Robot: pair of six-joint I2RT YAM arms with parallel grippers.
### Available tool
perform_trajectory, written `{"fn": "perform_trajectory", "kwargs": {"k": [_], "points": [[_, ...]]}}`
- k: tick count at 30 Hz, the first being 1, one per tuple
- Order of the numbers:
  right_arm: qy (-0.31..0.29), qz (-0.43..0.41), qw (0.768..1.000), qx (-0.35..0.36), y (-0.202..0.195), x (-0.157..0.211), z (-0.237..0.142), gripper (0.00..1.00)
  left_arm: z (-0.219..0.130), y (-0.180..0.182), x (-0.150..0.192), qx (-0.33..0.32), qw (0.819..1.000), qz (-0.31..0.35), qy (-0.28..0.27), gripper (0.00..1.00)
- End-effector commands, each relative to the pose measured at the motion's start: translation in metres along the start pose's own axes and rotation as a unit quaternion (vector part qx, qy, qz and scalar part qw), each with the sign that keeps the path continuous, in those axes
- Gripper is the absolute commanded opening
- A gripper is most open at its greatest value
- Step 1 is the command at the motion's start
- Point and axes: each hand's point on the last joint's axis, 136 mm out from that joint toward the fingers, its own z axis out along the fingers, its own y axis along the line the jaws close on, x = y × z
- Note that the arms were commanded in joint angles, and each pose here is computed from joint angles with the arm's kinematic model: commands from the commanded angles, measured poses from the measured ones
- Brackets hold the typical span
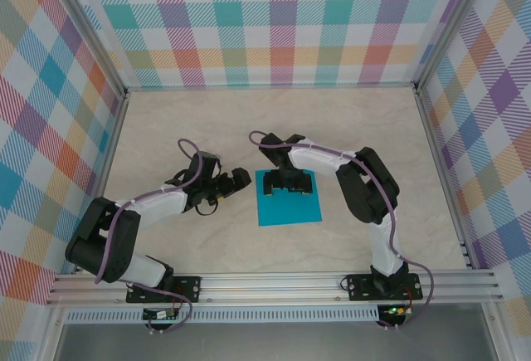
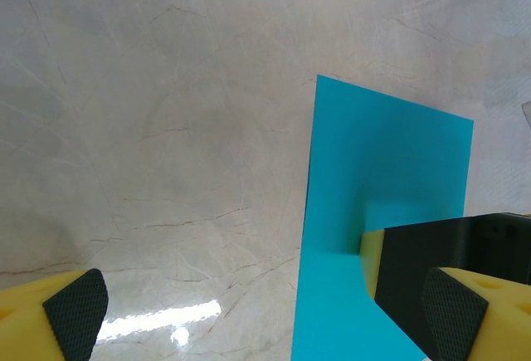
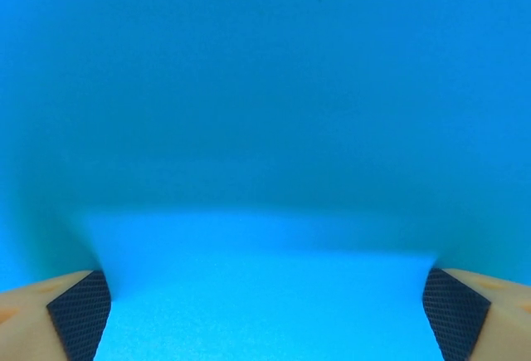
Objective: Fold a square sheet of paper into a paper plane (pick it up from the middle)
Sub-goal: Fold the square sheet of paper in half at the center of the table.
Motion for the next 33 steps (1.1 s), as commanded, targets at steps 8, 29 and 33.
{"fn": "perform_trajectory", "kwargs": {"k": [8, 29, 33], "points": [[0.047, 0.003, 0.998, 0.05, -0.016, 0.023, 0.034, 0.97, -0.003, -0.007, -0.01, 0.01, 1.0, 0.003, -0.009, 1.0], [0.004, -0.009, 1.0, -0.013, 0.006, 0.007, -0.001, 0.72, -0.006, -0.008, -0.007, 0.008, 1.0, 0.001, -0.004, 1.0], [-0.018, -0.006, 0.999, -0.031, 0.01, 0.001, -0.019, 0.57, -0.007, -0.01, -0.009, 0.009, 1.0, 0.001, -0.005, 1.0]]}}
